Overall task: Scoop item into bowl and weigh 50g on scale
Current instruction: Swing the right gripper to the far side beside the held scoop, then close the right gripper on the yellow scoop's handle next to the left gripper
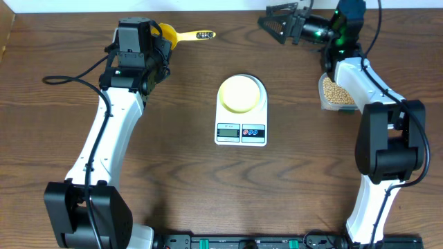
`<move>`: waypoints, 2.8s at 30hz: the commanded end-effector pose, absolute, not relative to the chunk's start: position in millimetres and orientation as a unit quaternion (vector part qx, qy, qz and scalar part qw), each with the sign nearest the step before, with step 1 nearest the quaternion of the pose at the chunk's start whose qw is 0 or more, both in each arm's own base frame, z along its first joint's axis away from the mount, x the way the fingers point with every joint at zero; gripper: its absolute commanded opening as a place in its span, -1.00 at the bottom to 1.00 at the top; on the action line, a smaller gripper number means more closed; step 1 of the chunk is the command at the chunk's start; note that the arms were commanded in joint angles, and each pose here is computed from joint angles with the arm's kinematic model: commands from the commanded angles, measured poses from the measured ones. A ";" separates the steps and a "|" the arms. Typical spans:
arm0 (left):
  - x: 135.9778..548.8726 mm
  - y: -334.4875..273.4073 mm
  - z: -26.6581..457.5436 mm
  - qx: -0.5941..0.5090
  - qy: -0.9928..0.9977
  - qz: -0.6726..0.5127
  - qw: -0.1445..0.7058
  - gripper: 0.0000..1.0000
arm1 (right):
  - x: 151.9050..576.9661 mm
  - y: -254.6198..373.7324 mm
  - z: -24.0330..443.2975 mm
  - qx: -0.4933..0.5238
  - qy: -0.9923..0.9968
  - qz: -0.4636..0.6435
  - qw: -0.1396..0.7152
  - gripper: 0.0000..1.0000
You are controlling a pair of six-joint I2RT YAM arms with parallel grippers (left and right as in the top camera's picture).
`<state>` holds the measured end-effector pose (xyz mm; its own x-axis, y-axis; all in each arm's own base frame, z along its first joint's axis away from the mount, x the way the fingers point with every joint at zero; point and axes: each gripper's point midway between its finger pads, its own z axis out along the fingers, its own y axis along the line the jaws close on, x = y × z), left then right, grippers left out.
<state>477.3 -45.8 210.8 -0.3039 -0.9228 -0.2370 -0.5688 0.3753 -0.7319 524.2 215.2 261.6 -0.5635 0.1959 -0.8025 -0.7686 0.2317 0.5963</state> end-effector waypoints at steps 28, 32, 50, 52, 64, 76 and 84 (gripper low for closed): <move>481.0 -43.1 208.2 -0.488 0.760 -0.263 0.337 -0.85 | 525.4 233.1 270.2 -0.232 0.653 0.570 0.441 0.98; 481.0 -43.1 208.2 -0.488 0.760 -0.264 0.337 -0.85 | 526.9 229.9 270.2 -0.230 0.654 0.569 0.443 0.99; 482.0 -43.5 209.5 -0.486 0.760 -0.265 0.340 -0.85 | 528.1 227.1 268.3 -0.238 0.653 0.560 0.451 0.98; 482.0 -43.6 209.4 -0.486 0.760 -0.265 0.340 -0.85 | 527.7 228.6 265.2 -0.233 0.658 0.562 0.443 0.98; 481.9 -43.9 209.4 -0.487 0.760 -0.265 0.339 -0.85 | 520.7 235.2 254.0 -0.184 0.686 0.601 0.367 0.98; 481.2 -62.7 211.1 -0.470 0.768 -0.274 0.337 -0.85 | 486.0 294.0 256.1 -0.211 0.676 0.636 0.307 0.93; 476.6 -91.4 211.1 -0.447 0.782 -0.284 0.329 -0.85 | 466.0 315.2 262.2 -0.250 0.656 0.648 0.296 0.93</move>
<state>476.8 -84.6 216.6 -0.3683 -0.8968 -0.2452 -0.5150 0.4163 -0.7493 464.9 320.0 257.9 -0.7032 0.0630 -0.7082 -0.7064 0.0504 0.7060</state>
